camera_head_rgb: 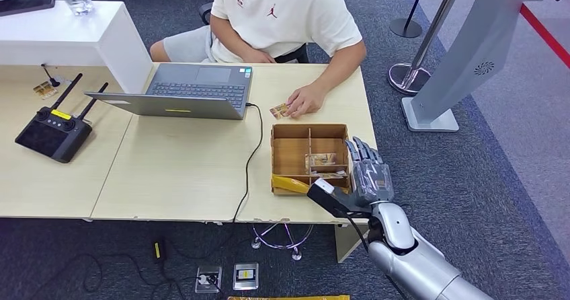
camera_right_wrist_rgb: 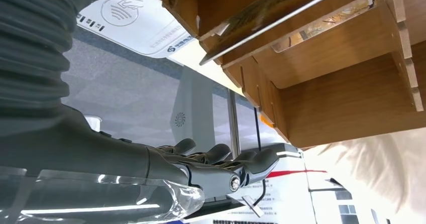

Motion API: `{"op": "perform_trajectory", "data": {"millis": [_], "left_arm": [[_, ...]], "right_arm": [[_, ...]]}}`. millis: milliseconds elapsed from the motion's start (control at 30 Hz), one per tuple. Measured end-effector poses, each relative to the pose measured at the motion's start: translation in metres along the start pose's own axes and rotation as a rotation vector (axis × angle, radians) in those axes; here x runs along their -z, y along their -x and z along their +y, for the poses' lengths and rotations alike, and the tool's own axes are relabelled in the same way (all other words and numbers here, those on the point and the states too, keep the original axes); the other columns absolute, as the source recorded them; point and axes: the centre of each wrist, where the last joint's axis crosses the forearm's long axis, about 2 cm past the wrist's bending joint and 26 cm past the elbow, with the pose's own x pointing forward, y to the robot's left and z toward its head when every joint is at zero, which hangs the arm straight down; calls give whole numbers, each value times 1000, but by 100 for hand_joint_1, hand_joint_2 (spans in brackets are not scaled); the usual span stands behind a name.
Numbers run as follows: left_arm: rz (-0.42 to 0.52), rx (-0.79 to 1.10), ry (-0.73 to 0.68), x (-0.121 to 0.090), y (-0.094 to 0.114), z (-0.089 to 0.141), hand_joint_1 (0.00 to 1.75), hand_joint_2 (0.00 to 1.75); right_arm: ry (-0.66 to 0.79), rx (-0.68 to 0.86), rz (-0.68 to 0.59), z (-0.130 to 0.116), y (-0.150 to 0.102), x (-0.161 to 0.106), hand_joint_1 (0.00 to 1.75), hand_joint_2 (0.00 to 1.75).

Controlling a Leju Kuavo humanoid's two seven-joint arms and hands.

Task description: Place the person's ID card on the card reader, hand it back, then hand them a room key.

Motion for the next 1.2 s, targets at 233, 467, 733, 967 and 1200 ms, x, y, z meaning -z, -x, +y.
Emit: {"op": "perform_trajectory", "data": {"millis": [233,467,733,967,1200], "left_arm": [[-2,10,-2,0,-3,1,0,0],[-2,11,-4,0,-4,2,0,0],[-3,8,-3,0,-4,2,0,0],[-5,5,-1,0,-5,2,0,0],[-7,-7,1,0,-4,0,0,0]], "right_arm": [[-39,-7,-24,4,1,-4,0,175],[-61,-9,-57,5,-1,-4,0,175],[-64,5,-85,5,-7,-3,0,175],[-62,18,-103,5,-13,-2,0,175],[-68,28,-106,4,-17,1,172,175]]}}
